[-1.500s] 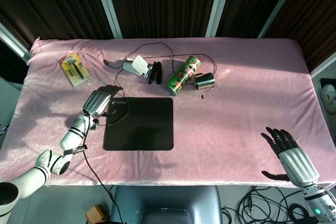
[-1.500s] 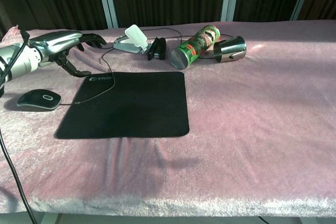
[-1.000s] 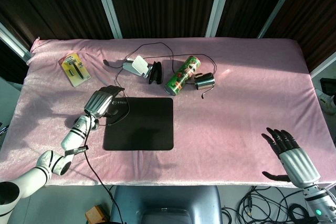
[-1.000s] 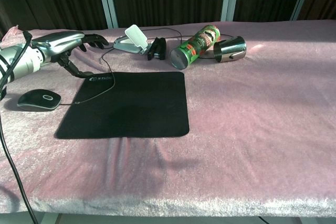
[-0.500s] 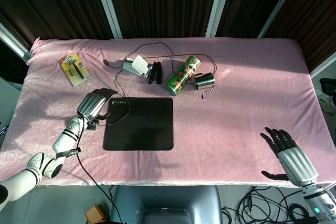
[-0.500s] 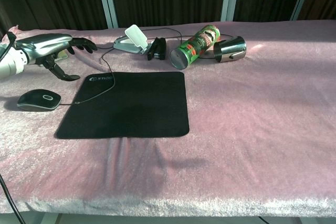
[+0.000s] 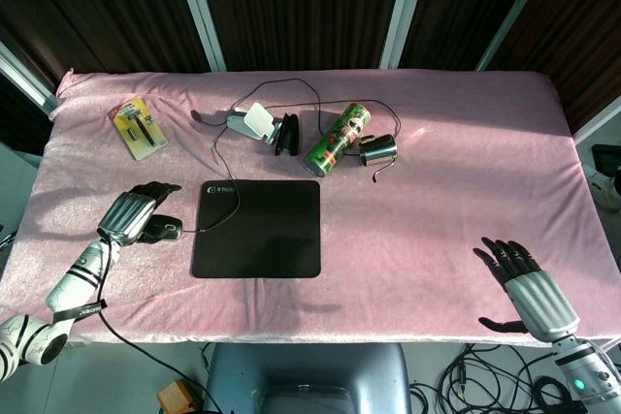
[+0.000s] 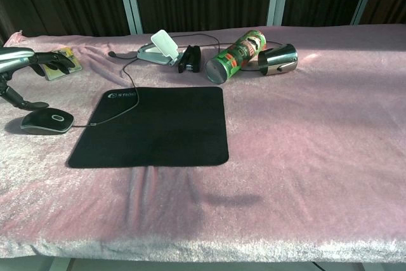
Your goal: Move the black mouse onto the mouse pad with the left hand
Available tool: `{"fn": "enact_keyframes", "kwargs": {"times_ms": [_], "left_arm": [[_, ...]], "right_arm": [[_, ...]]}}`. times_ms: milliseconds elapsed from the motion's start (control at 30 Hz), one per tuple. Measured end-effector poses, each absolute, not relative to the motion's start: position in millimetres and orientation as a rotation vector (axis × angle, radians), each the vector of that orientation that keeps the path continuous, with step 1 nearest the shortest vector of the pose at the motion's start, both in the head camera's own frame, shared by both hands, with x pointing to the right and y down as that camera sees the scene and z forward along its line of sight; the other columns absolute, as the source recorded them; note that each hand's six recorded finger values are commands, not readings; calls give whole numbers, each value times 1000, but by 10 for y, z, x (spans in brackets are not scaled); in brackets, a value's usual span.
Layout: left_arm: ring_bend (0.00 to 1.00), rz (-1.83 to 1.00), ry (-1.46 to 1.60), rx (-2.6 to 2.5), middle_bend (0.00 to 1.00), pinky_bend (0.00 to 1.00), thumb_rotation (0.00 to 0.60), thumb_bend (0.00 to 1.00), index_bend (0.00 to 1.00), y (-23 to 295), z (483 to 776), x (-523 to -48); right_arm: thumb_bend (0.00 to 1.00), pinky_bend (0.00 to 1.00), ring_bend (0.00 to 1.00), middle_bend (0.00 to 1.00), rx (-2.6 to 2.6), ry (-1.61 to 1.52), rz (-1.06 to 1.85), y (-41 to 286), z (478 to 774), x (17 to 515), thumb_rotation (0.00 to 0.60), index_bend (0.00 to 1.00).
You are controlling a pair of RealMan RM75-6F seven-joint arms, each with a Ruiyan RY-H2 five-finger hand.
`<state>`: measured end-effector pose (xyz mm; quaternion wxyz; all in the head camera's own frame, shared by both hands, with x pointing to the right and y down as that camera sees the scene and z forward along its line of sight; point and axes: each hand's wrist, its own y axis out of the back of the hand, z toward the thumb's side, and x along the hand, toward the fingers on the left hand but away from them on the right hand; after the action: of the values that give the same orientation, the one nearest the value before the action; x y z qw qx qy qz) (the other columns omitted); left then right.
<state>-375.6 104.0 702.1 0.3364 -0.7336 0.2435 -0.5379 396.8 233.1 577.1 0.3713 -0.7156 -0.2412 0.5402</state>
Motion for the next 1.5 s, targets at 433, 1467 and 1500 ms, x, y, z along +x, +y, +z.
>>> {"fn": "enact_keyframes", "kwargs": {"times_ms": [433,1467,1500], "left_arm": [[11,-1533,566,-1886,34,238,600,285,52,1164,7304,-4038],[215,-1603,554,-1880,273,287,600,290,199,1249,7553,-4201],[232,-1604,555,-1874,295,307,600,291,213,1248,7564,-4204]], "right_arm": [[98,192,40,48,-1866,-585,1401,2349,5797,3968,600,0],[98,192,40,48,-1883,-541,1408,2381,5838,3933,600,0],[98,192,40,47,-1883,-539,1409,2383,5838,3933,600,0]]}}
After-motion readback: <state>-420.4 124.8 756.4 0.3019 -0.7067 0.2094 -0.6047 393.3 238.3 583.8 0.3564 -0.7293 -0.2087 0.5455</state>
